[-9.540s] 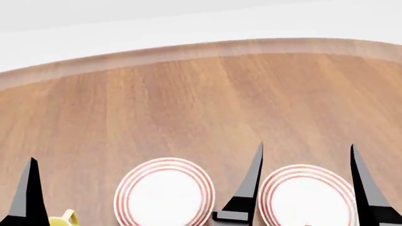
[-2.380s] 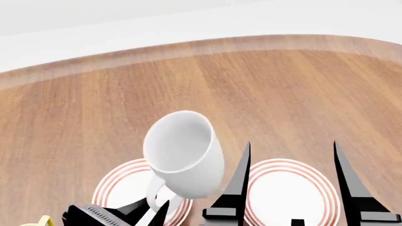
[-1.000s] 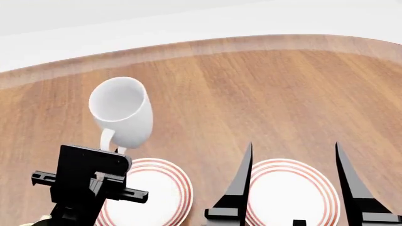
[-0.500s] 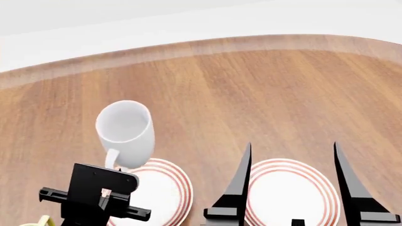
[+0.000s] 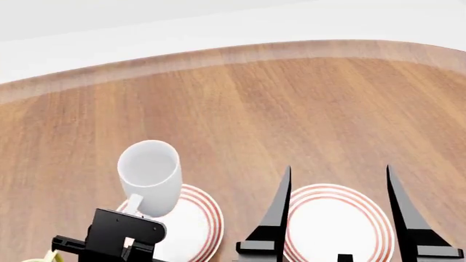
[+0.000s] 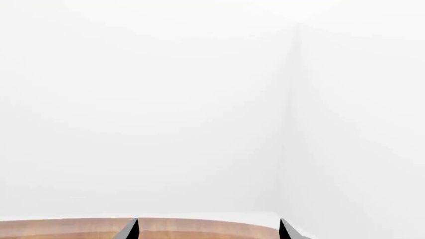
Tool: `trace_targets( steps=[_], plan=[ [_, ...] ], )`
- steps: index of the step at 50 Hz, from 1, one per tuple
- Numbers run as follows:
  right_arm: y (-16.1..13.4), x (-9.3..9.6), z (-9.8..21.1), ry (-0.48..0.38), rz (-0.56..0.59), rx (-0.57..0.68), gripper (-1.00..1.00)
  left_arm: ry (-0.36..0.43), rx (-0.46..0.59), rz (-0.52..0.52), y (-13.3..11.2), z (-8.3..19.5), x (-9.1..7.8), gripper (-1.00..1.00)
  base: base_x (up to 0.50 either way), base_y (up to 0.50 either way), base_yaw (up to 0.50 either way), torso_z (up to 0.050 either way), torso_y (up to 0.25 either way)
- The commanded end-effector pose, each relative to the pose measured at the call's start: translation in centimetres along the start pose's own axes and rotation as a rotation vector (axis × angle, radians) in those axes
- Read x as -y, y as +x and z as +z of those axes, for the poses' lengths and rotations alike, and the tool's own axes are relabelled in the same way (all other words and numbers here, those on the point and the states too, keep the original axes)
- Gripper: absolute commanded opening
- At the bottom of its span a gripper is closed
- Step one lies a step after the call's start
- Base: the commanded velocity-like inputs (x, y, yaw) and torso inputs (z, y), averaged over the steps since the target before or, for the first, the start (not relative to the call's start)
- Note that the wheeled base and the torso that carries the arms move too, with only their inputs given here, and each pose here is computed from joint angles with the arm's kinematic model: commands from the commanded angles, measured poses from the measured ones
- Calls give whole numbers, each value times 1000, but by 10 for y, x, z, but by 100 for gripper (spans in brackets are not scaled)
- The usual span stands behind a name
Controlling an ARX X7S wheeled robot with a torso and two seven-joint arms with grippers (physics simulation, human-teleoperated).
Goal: Put the white mug on the left plate.
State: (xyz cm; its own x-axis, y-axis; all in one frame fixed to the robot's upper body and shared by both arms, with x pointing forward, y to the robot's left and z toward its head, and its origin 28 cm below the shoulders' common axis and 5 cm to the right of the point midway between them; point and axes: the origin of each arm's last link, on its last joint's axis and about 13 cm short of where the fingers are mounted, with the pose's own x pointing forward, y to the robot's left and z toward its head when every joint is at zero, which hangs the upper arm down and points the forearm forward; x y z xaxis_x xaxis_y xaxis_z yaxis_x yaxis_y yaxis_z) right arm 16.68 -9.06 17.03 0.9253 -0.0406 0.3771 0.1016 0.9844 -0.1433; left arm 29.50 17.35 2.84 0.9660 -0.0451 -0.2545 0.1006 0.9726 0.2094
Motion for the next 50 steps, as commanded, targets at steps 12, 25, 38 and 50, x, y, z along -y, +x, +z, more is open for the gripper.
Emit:
trace_targets(
  steps=[12, 25, 38, 50],
  plan=[
    [0, -1, -1, 0, 3, -2, 100, 16, -41, 13, 9, -17, 2, -100, 0, 0, 0, 0, 1],
    [1, -1, 0, 0, 2, 1, 100, 15, -67, -5, 13, -25, 6, -100, 0, 0, 0, 0, 0],
    [1, -1, 0, 1, 1, -1, 100, 14, -95, -13, 15, -34, 9, -100, 0, 0, 0, 0, 1],
    [1, -1, -1, 2, 2, -2, 100, 19, -113, -9, 20, -43, 10, -100, 0, 0, 0, 0, 0]
  ],
)
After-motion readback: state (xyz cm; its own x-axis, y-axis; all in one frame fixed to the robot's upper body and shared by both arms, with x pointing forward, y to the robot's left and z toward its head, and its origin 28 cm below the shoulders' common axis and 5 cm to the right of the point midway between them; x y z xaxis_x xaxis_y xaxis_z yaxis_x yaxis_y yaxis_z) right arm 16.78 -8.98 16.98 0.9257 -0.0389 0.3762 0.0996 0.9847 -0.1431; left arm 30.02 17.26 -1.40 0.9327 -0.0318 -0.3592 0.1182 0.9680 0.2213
